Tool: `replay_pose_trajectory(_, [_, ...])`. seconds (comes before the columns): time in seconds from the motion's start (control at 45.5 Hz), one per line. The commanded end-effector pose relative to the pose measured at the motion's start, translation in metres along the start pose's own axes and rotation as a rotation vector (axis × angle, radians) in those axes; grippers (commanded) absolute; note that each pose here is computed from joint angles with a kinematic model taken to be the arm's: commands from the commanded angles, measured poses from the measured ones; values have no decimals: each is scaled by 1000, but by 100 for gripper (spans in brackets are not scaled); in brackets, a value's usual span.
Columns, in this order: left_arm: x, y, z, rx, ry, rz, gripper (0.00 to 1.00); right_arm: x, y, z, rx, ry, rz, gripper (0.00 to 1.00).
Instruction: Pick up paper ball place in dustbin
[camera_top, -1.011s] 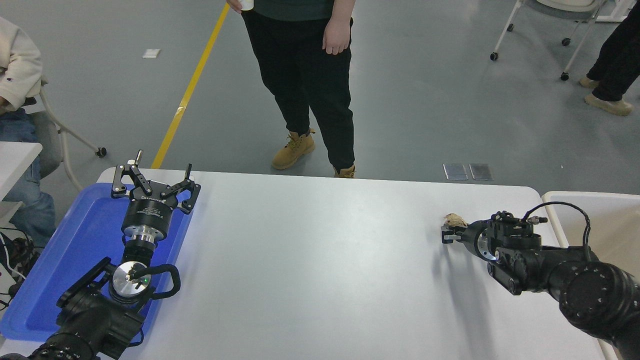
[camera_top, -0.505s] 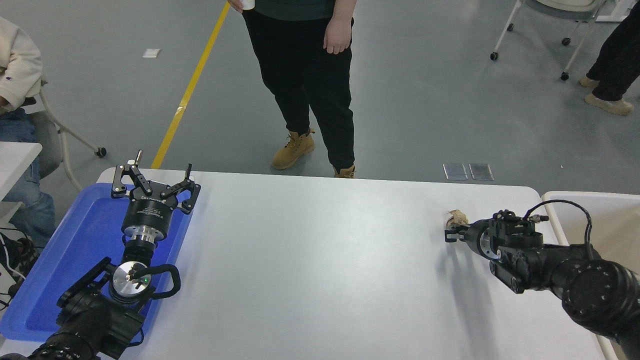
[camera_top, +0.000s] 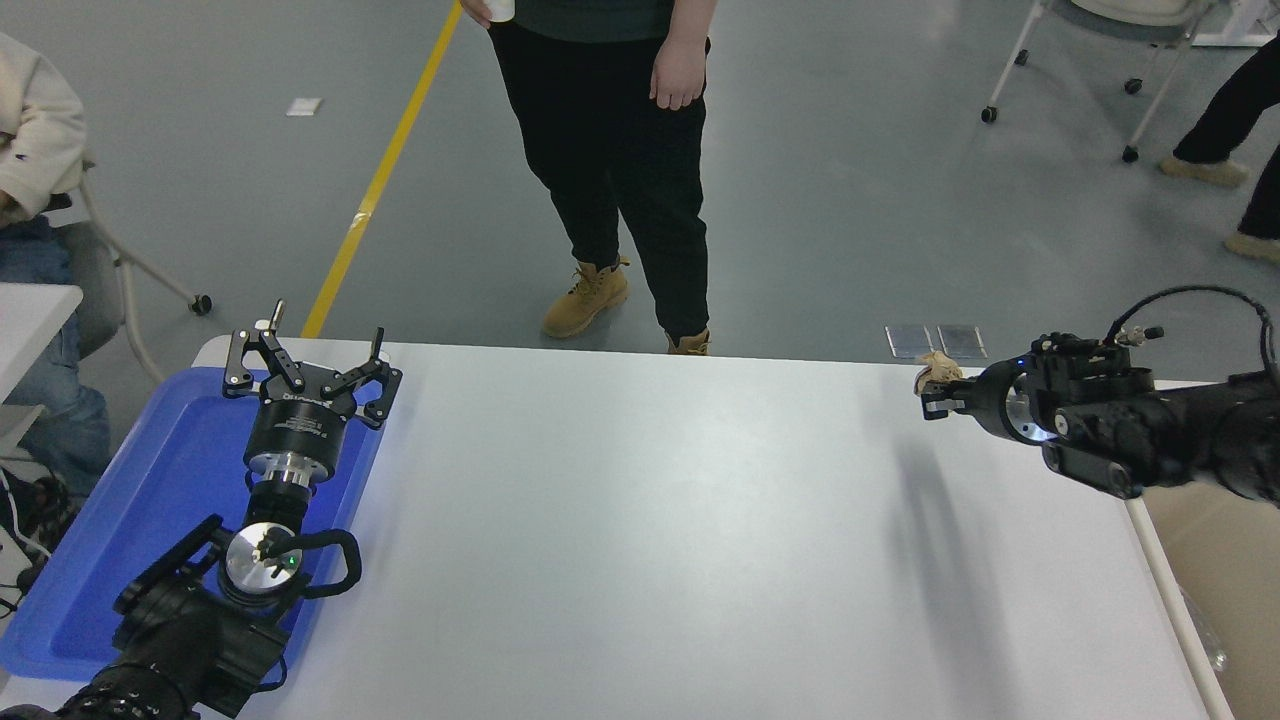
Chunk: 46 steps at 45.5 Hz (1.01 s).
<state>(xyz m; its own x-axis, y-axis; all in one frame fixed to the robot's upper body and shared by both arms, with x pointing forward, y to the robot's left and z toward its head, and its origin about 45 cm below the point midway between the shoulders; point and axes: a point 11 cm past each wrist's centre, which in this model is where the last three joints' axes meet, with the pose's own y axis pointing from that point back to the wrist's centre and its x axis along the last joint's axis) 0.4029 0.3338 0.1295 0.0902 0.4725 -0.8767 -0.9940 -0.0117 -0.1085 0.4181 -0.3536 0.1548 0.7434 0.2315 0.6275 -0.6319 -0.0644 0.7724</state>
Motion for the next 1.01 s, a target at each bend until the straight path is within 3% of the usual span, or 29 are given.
replay_pose_trajectory(0.0, [0,0,0,1,0,-1,100,-5,45,0,60,30,-81,0])
replay_pose_trajectory(0.33, [0,0,0,1,0,1,100,-7,128,-7,134,-48,-285,0])
replay_pose_trajectory(0.571, [0,0,0,1,0,1,100,29,170,-25,187,-139,-331,0])
replay_pose_trajectory(0.989, [0,0,0,2,-1,0,100,92,243,-23,161,-81,-373,0])
